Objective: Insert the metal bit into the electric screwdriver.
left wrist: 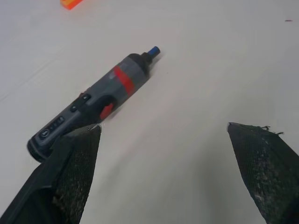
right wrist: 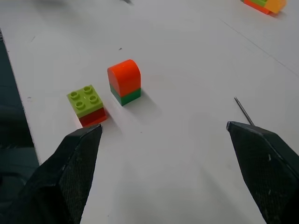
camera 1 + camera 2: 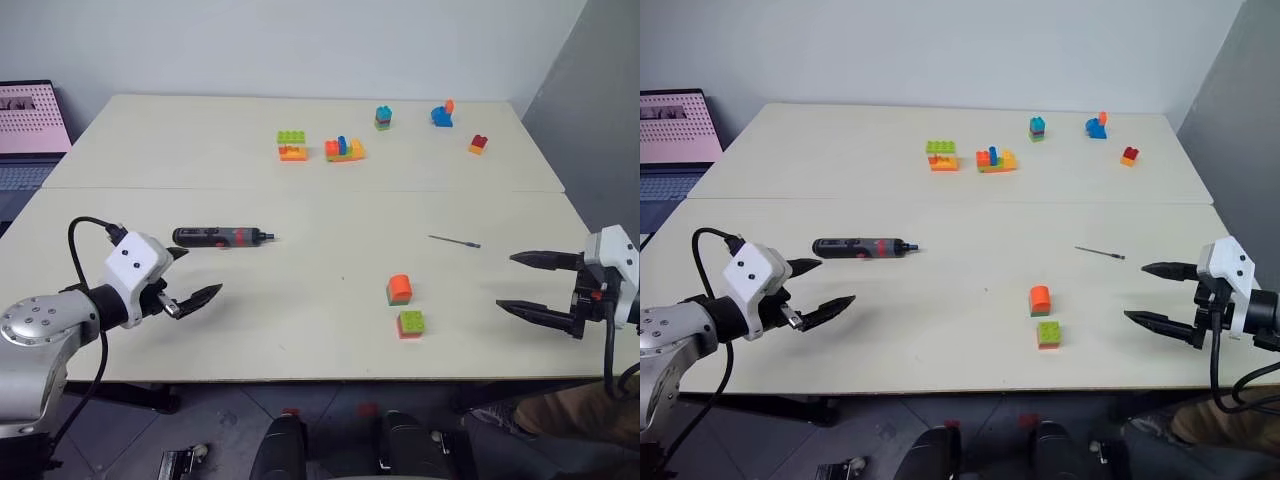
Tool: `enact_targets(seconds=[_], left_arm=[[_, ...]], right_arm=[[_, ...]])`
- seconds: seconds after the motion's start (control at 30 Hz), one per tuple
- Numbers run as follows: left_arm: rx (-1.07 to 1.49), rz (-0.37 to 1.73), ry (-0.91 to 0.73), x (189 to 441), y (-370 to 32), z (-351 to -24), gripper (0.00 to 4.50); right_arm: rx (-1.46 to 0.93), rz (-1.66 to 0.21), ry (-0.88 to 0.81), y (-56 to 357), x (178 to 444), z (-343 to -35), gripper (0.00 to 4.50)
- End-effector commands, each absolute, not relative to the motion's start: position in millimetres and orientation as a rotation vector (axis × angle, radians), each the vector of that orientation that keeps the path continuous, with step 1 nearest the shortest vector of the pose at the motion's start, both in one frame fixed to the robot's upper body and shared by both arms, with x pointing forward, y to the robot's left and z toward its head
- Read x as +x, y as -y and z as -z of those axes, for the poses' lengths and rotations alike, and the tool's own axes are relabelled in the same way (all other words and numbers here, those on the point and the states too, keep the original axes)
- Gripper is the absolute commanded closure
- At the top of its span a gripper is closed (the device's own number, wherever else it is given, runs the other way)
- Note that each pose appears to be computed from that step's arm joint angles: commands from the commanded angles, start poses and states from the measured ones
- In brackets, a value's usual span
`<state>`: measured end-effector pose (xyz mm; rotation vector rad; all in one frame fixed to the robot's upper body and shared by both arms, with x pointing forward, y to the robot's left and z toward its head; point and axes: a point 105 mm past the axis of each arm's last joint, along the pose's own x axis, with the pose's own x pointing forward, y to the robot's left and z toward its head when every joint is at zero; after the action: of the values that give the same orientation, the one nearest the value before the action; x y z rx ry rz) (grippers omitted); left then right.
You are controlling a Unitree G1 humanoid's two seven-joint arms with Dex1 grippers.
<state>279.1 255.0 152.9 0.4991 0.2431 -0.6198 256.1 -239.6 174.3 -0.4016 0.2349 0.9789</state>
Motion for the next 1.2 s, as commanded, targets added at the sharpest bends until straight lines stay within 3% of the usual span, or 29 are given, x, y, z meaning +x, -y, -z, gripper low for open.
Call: enact_targets(seconds=[0.03, 0.23, 0.47, 0.8, 1.2], left_arm=[[0.537, 0.703, -0.121, 280, -230, -170, 0.00], [0.535, 0.901, -0.083, 276, -187, -163, 0.00], [0.504, 1.122, -0.036, 268, -146, -164, 0.00], [0.514, 1.190, 0.011, 263, -130, -155, 0.00], [0.430, 1.327, 0.003, 256, -114, -152, 0.00]], right_arm=[[-0.407, -1.020, -0.192, 221, 263, -182, 0.04], [-0.407, -1.112, -0.159, 185, 284, -183, 0.04], [-0.433, -1.297, -0.209, 142, 303, -162, 0.04], [-0.510, -1.398, -0.279, 130, 317, -134, 0.04], [-0.616, -1.385, -0.211, 128, 324, -133, 3.07]])
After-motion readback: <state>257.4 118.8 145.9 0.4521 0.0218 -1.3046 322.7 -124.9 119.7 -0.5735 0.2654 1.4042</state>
